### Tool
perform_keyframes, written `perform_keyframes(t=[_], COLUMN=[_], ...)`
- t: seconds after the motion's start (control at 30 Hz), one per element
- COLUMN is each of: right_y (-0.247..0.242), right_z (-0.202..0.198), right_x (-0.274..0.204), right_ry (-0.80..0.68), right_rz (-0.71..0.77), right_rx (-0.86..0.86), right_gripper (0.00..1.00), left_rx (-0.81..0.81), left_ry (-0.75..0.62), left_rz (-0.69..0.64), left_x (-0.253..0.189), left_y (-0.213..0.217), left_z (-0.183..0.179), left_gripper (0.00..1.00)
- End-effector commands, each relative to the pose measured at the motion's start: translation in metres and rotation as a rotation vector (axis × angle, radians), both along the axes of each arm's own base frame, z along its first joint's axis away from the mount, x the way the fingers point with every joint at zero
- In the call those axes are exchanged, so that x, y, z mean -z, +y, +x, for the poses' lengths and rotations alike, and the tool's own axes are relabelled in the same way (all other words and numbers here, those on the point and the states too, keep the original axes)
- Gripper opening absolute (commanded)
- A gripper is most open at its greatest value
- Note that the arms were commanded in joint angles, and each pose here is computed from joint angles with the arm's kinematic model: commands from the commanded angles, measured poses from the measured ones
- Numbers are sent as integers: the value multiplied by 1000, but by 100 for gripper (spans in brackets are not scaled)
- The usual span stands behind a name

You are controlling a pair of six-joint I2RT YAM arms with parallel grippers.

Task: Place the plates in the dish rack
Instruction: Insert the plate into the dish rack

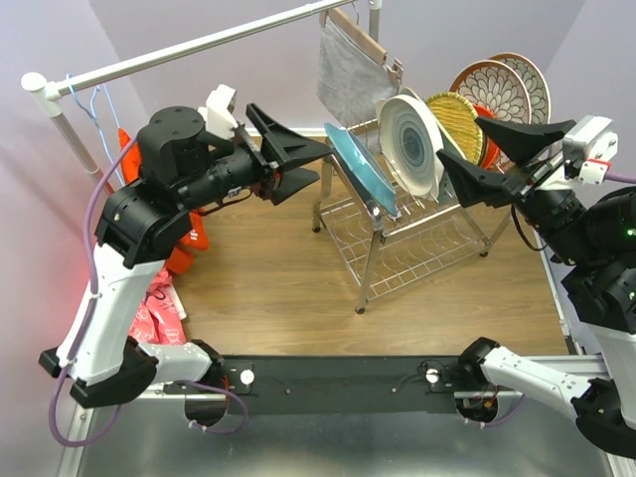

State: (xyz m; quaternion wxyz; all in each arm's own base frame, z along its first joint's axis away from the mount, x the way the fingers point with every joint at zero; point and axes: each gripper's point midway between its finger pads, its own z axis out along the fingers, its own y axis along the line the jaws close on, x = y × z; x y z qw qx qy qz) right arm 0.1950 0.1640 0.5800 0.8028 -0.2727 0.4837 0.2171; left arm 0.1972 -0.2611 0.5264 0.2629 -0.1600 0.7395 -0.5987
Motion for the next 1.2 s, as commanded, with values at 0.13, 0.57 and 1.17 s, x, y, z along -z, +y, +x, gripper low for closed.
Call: perform_keyframes(t=[0.13, 0.57, 1.17], right_y=[-53, -89, -114], right_z=[13, 30, 105], right_x=[-16, -18, -69], right_ry=[11, 32, 84], right_rz=[114, 138, 289], right_rx=[265, 481, 833], right_gripper=[85, 98, 100], left_rx=[-167, -521, -665], left_ry=[-293, -747, -886], left_rz=[170, -123, 563], left_x=[0, -70, -35], left_y=[33, 114, 129], left_z=[25, -5, 67], left_gripper=[73, 87, 91])
